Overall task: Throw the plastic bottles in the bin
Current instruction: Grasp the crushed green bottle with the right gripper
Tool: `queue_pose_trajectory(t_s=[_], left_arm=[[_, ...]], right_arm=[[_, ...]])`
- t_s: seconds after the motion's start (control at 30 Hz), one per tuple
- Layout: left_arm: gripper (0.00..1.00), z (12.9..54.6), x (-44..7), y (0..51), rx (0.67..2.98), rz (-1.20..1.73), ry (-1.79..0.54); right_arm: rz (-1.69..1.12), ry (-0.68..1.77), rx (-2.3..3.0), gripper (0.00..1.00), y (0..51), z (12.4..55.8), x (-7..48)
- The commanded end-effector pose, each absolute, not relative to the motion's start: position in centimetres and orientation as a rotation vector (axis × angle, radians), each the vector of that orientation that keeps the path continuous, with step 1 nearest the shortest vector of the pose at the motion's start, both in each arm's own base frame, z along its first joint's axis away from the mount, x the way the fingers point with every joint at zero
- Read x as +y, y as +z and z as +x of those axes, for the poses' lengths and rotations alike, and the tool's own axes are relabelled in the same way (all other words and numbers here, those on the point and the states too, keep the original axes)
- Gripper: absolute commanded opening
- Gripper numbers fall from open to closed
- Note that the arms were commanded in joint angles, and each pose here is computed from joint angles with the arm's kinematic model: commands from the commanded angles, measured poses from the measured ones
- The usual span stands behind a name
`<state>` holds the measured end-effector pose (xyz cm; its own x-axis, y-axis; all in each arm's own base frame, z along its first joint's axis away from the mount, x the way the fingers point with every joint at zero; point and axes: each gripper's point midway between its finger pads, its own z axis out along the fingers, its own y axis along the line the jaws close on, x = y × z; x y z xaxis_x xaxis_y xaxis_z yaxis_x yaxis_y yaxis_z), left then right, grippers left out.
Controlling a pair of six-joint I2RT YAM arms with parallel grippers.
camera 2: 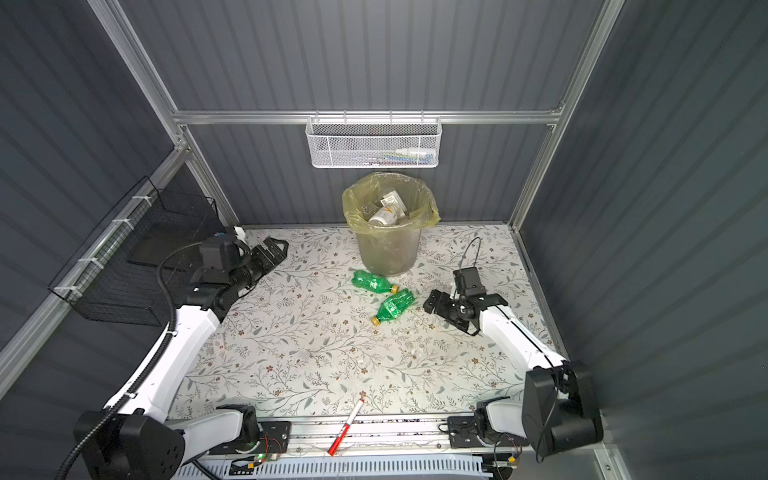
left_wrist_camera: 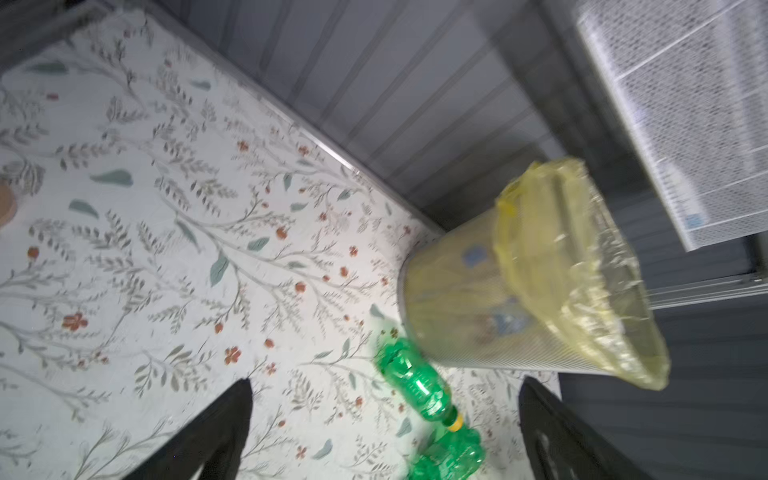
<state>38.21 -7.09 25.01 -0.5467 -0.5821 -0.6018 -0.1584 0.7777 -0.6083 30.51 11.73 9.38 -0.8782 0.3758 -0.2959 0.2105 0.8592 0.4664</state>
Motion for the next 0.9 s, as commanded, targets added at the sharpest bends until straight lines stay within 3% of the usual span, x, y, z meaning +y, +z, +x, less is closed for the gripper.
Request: queue_pose_trajectory(t_s=[0.0, 0.27, 0.43, 0.87], left_arm=[[1.0, 37.4, -7.0, 18.6, 2.26, -0.567, -0.575], [1.0, 36.8, -7.3, 15.1, 2.332, -0.542, -0.574], [1.0, 36.4, -7.3, 15.6, 2.313, -0.51, -0.577], [1.0, 35.7, -7.3, 15.0, 2.325, -0.486, -0.588]], right_arm=[[0.546, 0.629, 2.571, 0.95, 10.1, 33.0, 14.0], [0.566, 0.633, 2.569, 0.96, 9.7, 36.4, 20.4], [0.596, 0.476, 2.597, 0.96, 7.8, 37.0, 21.0], [0.603, 0.382, 2.648, 0.96, 4.4, 36.9, 23.1]])
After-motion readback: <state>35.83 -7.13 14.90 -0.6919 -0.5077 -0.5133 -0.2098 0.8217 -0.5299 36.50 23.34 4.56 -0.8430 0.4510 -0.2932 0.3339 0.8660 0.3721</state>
